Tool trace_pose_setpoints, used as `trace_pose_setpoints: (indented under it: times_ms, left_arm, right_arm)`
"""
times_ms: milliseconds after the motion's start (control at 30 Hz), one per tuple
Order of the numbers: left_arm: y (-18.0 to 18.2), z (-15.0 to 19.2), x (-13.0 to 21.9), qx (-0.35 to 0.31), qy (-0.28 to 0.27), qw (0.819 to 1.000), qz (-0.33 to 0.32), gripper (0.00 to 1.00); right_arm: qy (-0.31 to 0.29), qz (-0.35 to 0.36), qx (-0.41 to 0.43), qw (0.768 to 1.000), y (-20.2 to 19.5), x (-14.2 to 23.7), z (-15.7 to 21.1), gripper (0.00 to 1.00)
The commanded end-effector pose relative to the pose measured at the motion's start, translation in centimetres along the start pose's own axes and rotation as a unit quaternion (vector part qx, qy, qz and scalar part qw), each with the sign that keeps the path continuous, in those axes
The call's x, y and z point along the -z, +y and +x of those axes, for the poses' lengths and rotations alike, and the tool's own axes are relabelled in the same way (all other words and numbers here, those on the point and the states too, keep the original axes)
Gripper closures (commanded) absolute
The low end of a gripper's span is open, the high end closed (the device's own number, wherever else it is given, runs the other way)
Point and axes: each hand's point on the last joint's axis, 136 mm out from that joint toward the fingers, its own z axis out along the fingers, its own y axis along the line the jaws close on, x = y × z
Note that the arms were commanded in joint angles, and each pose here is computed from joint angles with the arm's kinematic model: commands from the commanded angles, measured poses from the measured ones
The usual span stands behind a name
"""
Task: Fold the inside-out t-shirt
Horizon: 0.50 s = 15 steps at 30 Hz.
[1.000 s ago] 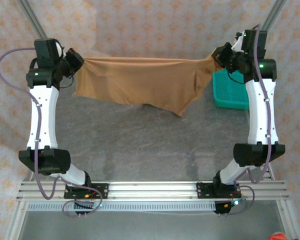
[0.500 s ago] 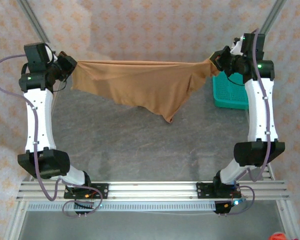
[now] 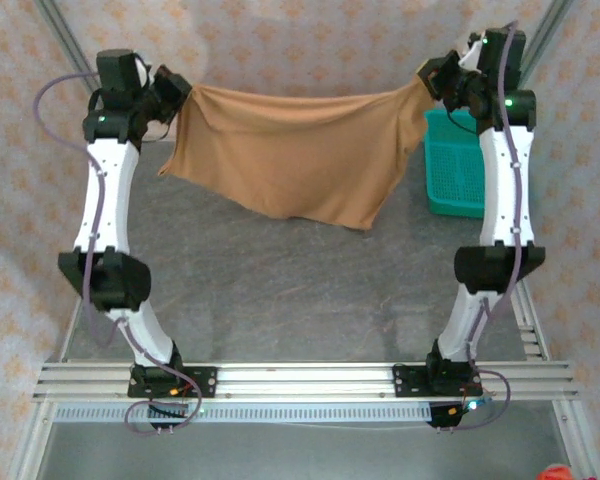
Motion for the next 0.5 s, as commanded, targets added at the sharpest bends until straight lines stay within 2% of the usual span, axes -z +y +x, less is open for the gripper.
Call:
trace_pose_setpoints:
  times_ms: [0,133,233,333,400,467]
  left_arm:
    - [-5.5,-4.2,0.4,0.004,-0.048,0.995,0.083,1.00]
    - [-10.3,-6.6,2.5,-0.016,-0.078,0.984,0.157,1.00]
    - [-10.8,-6.0,3.6,-0.040,-0.060,0.984,0.165,1.00]
    - [-7.8,-2.5,3.3,-0.088,-0.001,0.991,0.098,1.00]
    - [-4.0,1.0,2.8,-0.104,0.054,0.992,0.044,1.00]
    - [0.4,4.4,3.1,-0.099,0.081,0.992,0.011,1.00]
  right_arm:
    - [-0.078,-0.065,0.031,0.994,4.3,2.0,-4.3,1.00]
    - [-0.114,-0.108,0.066,0.985,7.0,4.3,-5.9,1.00]
    - [-0.085,-0.109,0.088,0.987,7.6,5.2,-4.1,1.00]
    - [-0.015,-0.077,0.110,0.991,6.2,4.4,0.7,1.00]
    - [0.036,-0.057,0.117,0.991,4.5,3.3,5.3,1.00]
    - [0.064,-0.059,0.109,0.990,2.6,2.7,10.1,1.00]
